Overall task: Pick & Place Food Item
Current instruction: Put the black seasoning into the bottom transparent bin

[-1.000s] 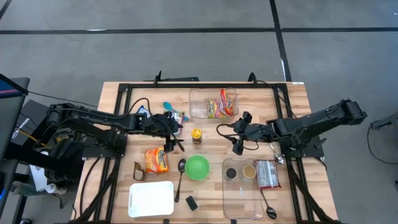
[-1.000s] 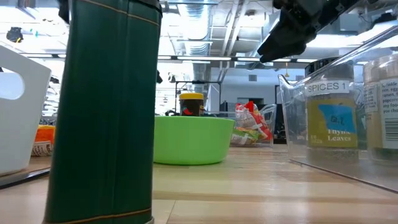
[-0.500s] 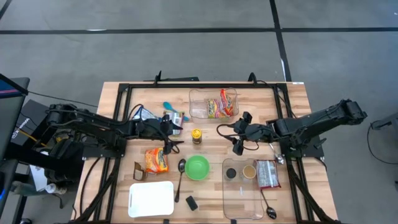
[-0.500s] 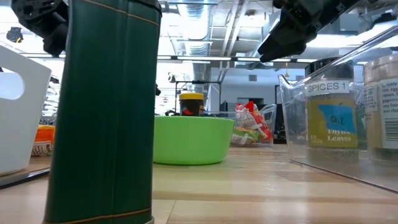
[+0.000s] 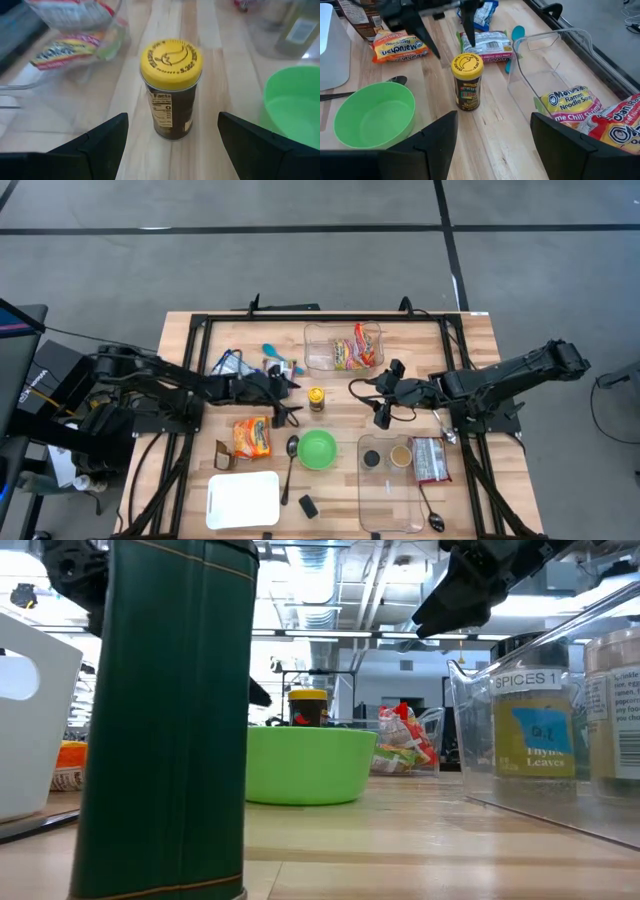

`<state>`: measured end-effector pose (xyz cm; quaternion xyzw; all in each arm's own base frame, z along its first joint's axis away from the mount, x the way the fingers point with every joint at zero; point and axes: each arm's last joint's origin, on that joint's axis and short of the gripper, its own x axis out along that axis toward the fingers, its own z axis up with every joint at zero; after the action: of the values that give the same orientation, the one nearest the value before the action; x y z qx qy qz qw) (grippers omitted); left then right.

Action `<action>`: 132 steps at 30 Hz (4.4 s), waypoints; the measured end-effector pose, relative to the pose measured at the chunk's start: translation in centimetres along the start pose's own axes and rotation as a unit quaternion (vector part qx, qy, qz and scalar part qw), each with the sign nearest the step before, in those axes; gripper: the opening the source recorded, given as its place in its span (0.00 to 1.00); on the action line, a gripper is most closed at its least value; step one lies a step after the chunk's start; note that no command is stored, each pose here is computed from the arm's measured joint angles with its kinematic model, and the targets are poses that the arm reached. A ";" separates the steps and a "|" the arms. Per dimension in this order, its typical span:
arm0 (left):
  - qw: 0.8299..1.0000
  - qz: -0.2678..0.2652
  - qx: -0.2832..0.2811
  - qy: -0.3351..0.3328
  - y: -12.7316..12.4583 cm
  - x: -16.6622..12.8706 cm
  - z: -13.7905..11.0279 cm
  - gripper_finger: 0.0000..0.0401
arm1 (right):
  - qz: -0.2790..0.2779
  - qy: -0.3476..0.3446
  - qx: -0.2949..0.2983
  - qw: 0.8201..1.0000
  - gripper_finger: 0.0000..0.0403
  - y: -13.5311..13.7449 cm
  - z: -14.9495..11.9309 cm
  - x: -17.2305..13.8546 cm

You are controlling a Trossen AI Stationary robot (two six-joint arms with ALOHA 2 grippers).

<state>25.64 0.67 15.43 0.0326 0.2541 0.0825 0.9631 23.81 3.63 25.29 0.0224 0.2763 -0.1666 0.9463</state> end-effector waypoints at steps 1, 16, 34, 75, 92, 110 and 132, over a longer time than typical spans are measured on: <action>1.000 0.000 0.001 0.007 -0.1 0.5 0.0 0.75 | 0.000 0.000 0.000 1.000 0.61 0.0 0.0 0.0; 0.998 -0.020 -0.002 0.064 -0.1 5.0 -0.9 0.75 | 0.000 0.001 -0.001 1.000 0.61 0.0 0.0 0.0; 0.999 -0.025 -0.002 0.034 -0.1 5.3 -0.3 0.75 | 0.000 0.001 -0.001 1.000 0.61 0.0 0.0 0.0; 0.999 -0.018 -0.010 0.044 -0.2 9.0 -2.3 0.75 | 0.002 0.002 -0.001 1.000 0.61 0.0 0.0 0.0; 0.999 -0.020 -0.009 0.049 -0.2 8.9 -2.4 0.60 | 0.002 0.002 -0.001 1.000 0.61 0.0 0.0 0.0; 0.999 -0.019 -0.011 0.048 -0.2 8.9 -2.3 0.56 | 0.002 0.002 -0.001 1.000 0.61 0.0 0.0 0.0; 0.999 -0.018 -0.011 0.048 -0.2 8.9 -2.3 0.56 | 0.002 0.002 -0.001 1.000 0.61 0.0 0.0 0.0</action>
<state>32.18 2.13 9.09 0.0137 0.2995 0.0692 0.9515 23.79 3.64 25.28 0.0224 0.2779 -0.1648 0.9461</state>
